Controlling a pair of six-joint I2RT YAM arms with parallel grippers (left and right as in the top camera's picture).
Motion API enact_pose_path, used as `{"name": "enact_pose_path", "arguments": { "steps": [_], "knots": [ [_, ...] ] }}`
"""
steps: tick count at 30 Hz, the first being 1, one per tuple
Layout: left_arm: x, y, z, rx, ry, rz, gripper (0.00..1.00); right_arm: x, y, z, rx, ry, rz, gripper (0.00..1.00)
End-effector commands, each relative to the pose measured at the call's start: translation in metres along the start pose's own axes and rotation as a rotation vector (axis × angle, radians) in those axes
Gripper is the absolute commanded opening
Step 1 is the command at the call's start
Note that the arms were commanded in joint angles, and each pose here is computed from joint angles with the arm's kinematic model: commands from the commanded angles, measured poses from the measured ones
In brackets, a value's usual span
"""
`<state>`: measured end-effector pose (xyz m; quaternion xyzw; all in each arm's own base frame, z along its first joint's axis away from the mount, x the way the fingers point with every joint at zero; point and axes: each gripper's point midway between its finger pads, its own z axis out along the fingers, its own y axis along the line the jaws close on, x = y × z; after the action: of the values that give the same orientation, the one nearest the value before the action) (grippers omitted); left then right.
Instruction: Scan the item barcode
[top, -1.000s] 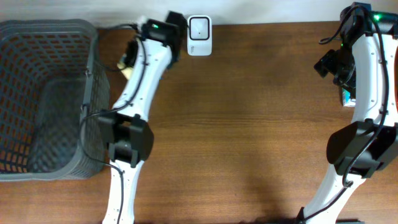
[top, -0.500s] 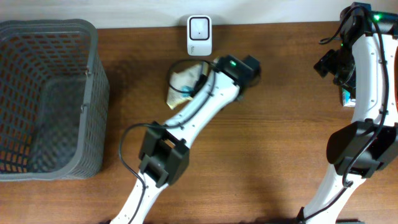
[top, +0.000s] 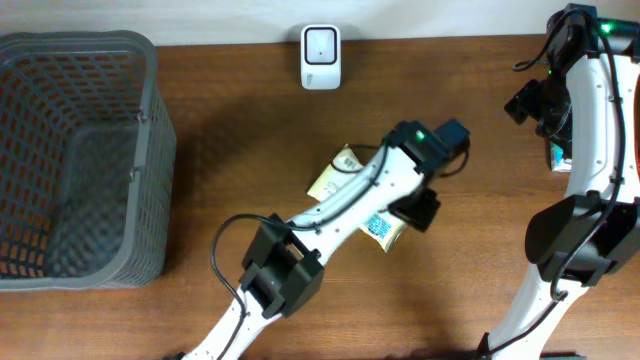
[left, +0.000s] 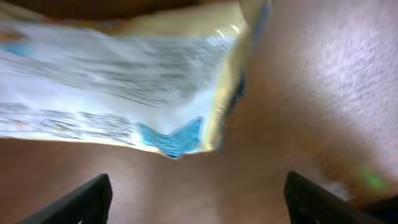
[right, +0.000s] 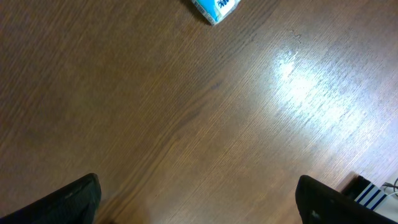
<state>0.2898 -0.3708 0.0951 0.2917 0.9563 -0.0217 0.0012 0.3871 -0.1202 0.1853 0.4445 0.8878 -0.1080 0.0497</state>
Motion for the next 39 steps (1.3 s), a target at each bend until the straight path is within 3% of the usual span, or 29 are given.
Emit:
{"name": "enact_pose_path", "arguments": {
  "steps": [1, 3, 6, 10, 17, 19, 22, 28, 30, 39],
  "knots": [
    [-0.033, 0.052, -0.037, 0.017, -0.128, -0.066, 0.45, 0.000, 0.000, 0.001, 0.004, 0.002, -0.004, 0.99],
    [-0.044, 0.081, -0.038, 0.030, -0.148, -0.143, 0.15, 0.000, 0.000, 0.001, 0.004, 0.002, -0.004, 0.99],
    [-0.048, 0.095, -0.028, 0.092, -0.134, -0.189, 0.00, 0.000, 0.000, 0.001, 0.004, 0.002, -0.004, 0.99],
    [-0.043, 0.074, 0.009, 0.178, -0.042, -0.180, 0.00, 0.000, 0.000, 0.001, 0.004, 0.002, -0.004, 0.99],
    [-0.046, 0.038, 0.079, 0.165, 0.020, -0.142, 0.00, 0.000, 0.000, 0.001, 0.004, 0.002, -0.004, 0.99],
    [-0.051, 0.046, 0.090, 0.088, -0.001, -0.133, 0.00, 0.000, 0.000, 0.001, 0.004, 0.002, -0.004, 0.99],
    [-0.059, 0.063, 0.076, 0.009, -0.046, -0.140, 0.00, 0.000, 0.000, 0.001, 0.004, 0.002, -0.004, 0.99],
    [-0.059, 0.072, -0.030, 0.071, -0.140, -0.172, 0.00, 0.000, 0.000, 0.001, 0.004, 0.002, -0.004, 0.99],
    [-0.054, 0.066, -0.044, 0.112, -0.140, -0.170, 0.00, 0.000, 0.000, 0.001, 0.004, 0.002, -0.004, 0.99],
    [-0.031, 0.021, 0.023, 0.090, 0.028, -0.090, 0.00, 0.000, 0.000, 0.001, 0.004, 0.002, -0.004, 0.99]
  ]
}}
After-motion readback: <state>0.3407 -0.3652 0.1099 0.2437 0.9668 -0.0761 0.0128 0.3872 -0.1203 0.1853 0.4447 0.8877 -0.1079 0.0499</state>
